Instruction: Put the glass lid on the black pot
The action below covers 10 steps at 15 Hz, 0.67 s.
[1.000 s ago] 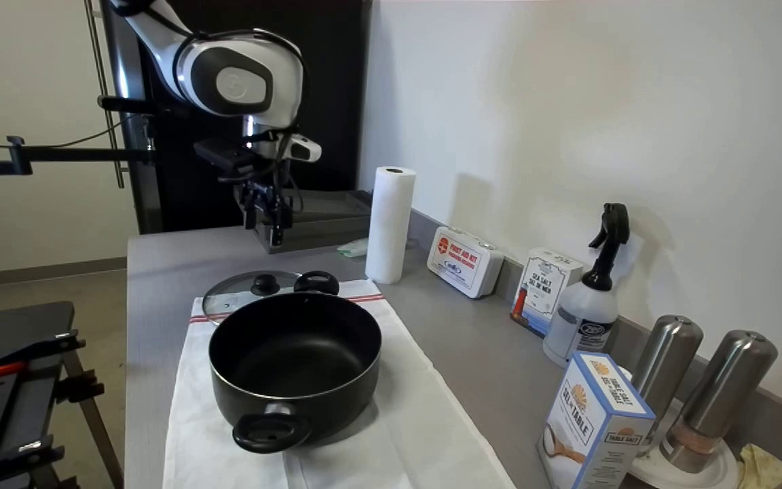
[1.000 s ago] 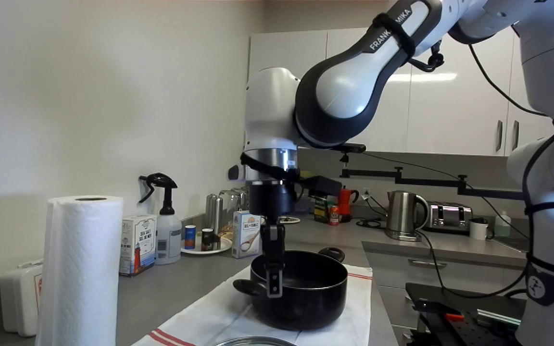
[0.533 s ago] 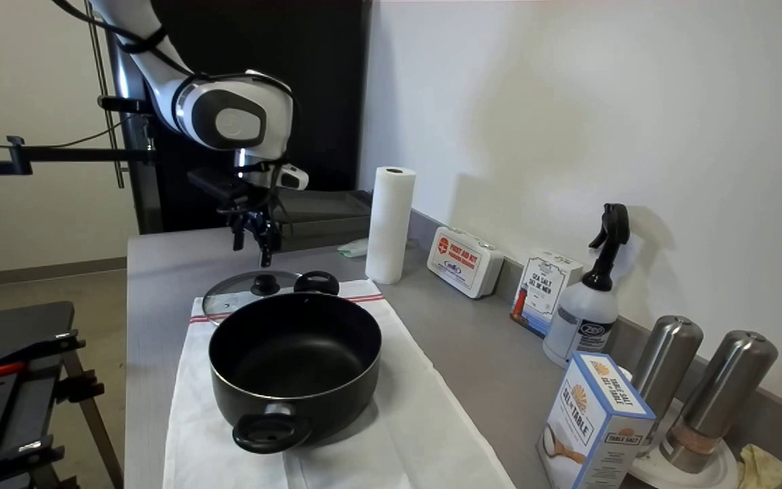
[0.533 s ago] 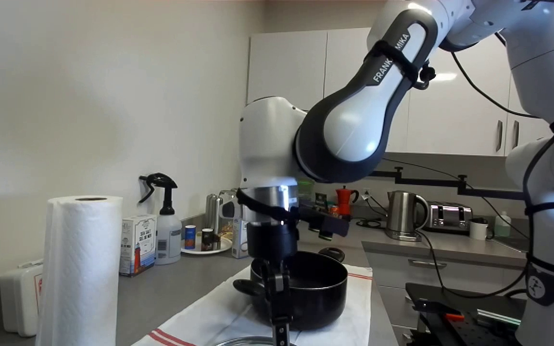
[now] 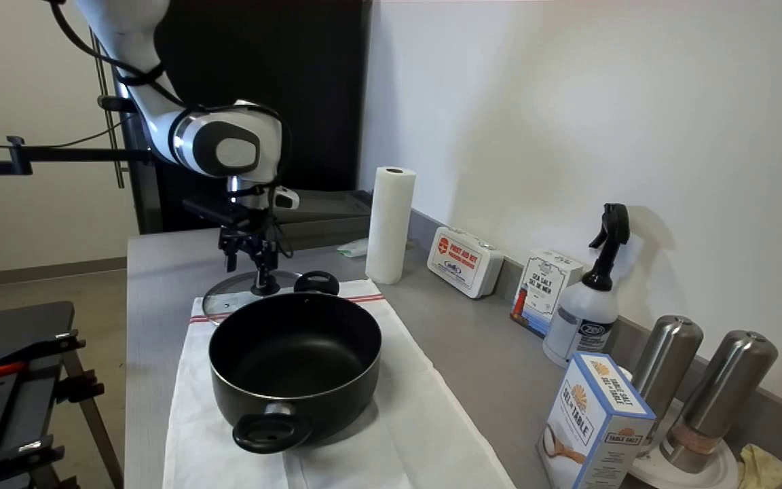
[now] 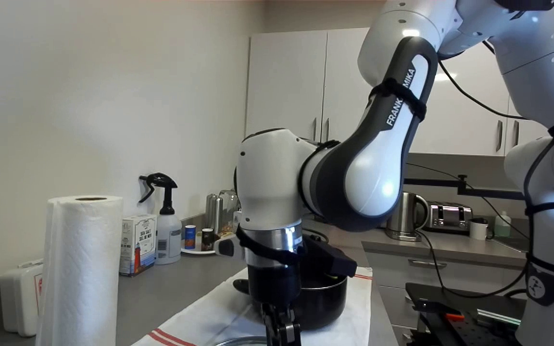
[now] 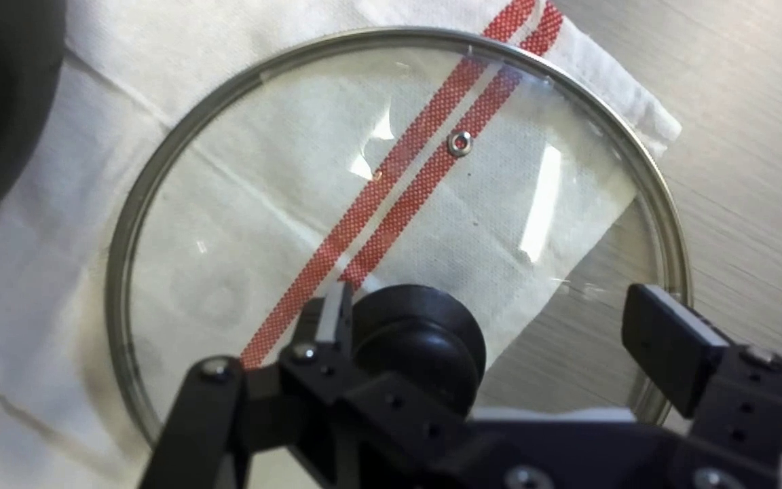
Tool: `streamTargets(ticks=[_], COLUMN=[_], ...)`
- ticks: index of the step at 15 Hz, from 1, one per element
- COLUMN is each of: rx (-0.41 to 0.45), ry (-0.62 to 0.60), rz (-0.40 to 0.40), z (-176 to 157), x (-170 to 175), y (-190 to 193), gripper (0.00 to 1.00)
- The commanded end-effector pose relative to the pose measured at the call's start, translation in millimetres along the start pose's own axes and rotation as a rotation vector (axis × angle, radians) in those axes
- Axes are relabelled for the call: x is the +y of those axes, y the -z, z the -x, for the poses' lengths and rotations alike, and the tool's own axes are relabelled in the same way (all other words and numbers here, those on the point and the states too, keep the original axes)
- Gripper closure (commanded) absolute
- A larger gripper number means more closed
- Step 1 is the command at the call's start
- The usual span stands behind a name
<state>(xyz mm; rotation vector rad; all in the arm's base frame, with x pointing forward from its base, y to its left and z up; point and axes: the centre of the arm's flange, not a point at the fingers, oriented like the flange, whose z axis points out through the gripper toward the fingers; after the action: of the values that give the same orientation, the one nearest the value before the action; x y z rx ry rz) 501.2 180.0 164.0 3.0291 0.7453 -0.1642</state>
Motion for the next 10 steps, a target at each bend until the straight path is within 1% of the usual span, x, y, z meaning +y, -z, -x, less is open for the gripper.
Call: streamTargets(ticks=[1,10], rx=[0.03,0.072], ry=[0.025,0.015], rz=[0.032,0.042], z=[-10.6,-26.7], x=[0.5,21.0], y=[-11.4,-5.8], gripper=[0.0,0.0])
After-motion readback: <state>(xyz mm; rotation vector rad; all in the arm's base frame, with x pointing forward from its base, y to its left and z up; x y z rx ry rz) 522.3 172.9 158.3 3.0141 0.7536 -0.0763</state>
